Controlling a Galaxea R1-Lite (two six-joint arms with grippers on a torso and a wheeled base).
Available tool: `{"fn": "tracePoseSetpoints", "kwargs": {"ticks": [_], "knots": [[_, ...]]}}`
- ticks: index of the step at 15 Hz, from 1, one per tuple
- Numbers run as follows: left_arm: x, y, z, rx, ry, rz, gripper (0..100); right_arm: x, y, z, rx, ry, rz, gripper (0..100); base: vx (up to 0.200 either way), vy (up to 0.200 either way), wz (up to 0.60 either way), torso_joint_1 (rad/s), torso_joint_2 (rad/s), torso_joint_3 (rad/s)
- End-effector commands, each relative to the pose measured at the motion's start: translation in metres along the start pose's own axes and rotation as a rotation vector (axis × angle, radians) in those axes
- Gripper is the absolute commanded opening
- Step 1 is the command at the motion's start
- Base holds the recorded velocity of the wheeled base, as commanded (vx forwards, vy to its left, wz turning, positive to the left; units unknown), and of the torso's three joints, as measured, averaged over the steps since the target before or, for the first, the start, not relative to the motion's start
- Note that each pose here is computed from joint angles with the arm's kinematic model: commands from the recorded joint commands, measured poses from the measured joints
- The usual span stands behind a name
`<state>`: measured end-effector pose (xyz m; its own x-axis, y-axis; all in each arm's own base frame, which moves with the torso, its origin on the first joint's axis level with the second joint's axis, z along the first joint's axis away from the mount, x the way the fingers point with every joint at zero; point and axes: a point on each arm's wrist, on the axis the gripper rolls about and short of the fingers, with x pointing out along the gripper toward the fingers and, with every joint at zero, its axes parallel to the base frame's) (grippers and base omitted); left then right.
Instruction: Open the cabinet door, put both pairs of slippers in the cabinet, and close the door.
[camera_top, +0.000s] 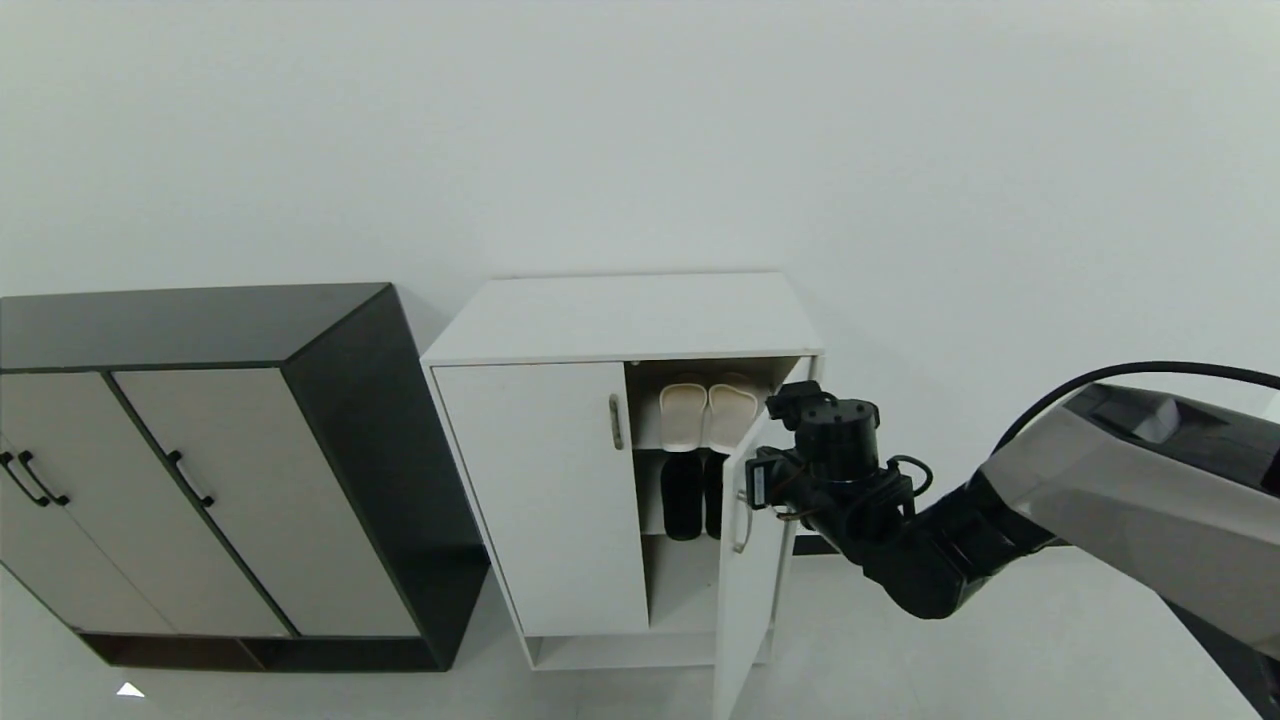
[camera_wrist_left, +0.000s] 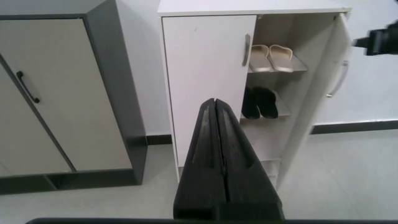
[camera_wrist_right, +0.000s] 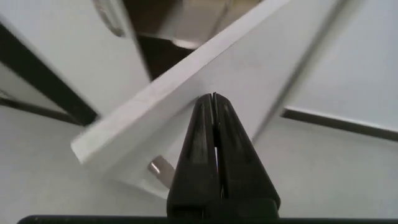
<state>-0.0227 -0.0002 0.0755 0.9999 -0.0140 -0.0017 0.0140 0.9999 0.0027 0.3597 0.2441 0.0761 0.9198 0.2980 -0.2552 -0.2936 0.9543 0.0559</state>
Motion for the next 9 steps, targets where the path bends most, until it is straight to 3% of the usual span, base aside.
{"fn": "tracePoseSetpoints", "kwargs": {"ticks": [1,5,9], "knots": [[0.0,0.0,0.0,0.0,0.001,0.0,0,0.011,0.004,-0.007,0.006,-0.004,0.041,0,0.0,0.0,0.0,0.0,0.0,0.0],[0.0,0.0,0.0,0.0,0.001,0.0,0,-0.003,0.001,-0.006,0.022,-0.042,0.062,0,0.0,0.0,0.0,0.0,0.0,0.0],[0.0,0.0,0.0,0.002,0.001,0.0,0,-0.059,-0.009,-0.02,0.007,0.023,0.291,0,0.0,0.0,0.0,0.0,0.0,0.0]]}}
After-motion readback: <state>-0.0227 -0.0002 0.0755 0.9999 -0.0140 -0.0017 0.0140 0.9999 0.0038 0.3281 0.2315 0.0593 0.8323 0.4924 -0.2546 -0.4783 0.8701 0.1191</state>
